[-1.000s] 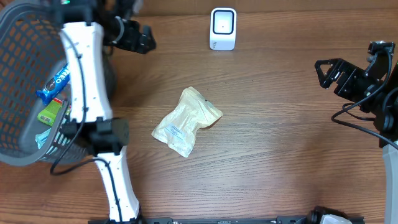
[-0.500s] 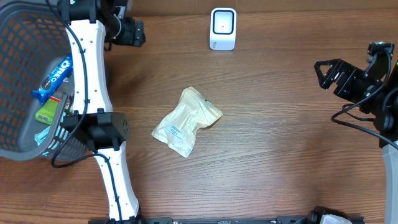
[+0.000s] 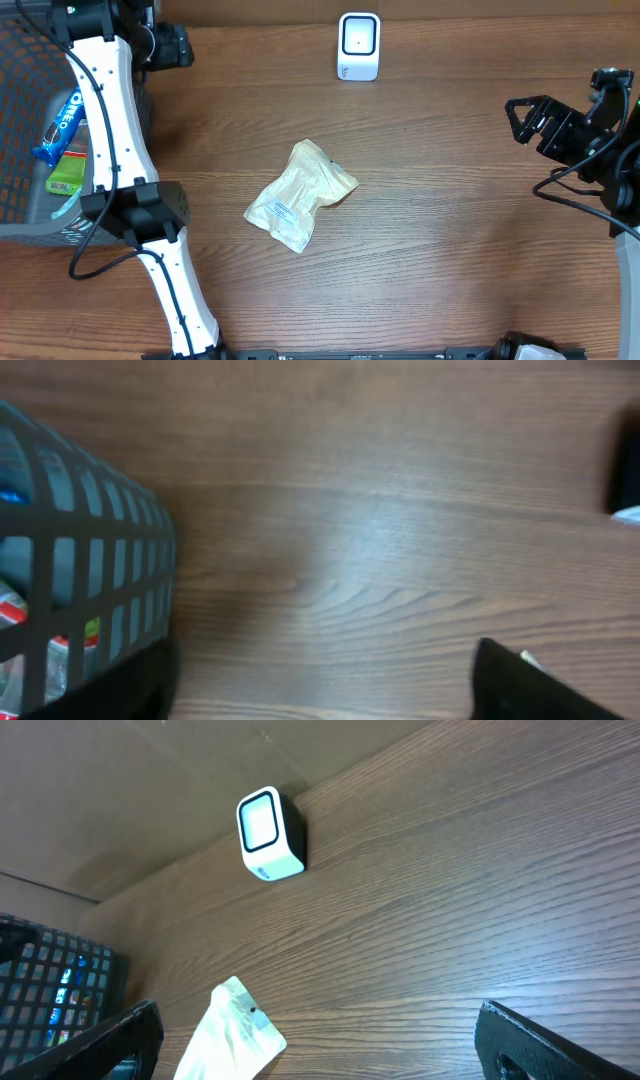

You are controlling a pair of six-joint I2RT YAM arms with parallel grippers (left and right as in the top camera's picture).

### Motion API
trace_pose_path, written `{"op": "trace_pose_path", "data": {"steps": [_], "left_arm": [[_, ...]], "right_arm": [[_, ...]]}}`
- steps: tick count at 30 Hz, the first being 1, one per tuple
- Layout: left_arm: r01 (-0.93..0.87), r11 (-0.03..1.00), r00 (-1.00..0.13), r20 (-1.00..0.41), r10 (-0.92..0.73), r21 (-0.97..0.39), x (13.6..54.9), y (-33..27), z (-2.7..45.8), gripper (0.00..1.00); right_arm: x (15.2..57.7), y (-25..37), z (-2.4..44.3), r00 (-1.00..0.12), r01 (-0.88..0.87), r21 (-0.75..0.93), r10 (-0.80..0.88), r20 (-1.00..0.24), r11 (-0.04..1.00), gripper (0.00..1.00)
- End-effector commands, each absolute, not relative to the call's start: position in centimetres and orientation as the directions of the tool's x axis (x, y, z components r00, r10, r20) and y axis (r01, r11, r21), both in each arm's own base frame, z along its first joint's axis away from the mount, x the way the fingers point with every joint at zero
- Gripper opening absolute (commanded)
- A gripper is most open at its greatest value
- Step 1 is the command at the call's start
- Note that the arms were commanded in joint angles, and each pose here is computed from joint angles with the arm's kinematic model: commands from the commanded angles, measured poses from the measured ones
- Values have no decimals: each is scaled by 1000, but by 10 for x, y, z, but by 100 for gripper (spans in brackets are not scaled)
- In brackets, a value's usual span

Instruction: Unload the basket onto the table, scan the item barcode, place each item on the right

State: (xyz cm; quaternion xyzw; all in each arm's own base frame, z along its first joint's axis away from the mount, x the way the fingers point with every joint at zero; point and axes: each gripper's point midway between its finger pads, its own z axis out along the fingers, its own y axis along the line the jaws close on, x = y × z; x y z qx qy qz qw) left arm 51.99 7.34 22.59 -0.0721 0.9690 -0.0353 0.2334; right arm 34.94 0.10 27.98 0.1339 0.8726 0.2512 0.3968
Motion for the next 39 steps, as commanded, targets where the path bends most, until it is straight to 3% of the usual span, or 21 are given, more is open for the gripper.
{"op": "trace_pose_path", "data": {"steps": [1,6,11,16,22,25,33,39], "left_arm": [[-82,990,-762,-633,-136,-114,503,59,321,91],[-196,978,-654,-733,-187,-74,460,88,388,92],[-437,899,-628,-723,-286,24,406,162,401,99],[-595,804,-628,-633,-453,15,372,236,366,100],[-658,739,-605,-482,-634,-147,371,290,298,94],[-651,732,-619,-419,-664,-199,381,295,269,93],[-634,753,-684,-327,-653,-177,404,284,223,97],[-597,765,-752,-163,-639,-243,410,242,186,100]], "right_arm": [[350,-1,297,-618,16,534,428,-660,846,100],[350,-1,296,-618,17,534,428,-659,846,100],[351,-1,296,-619,17,534,428,-659,845,100],[353,2,290,-636,19,538,425,-644,843,100],[359,16,269,-699,22,550,406,-588,835,100],[363,26,260,-725,12,554,389,-569,833,100],[365,42,255,-749,-19,555,356,-559,832,100],[365,42,254,-750,-19,555,355,-558,831,100]]}}
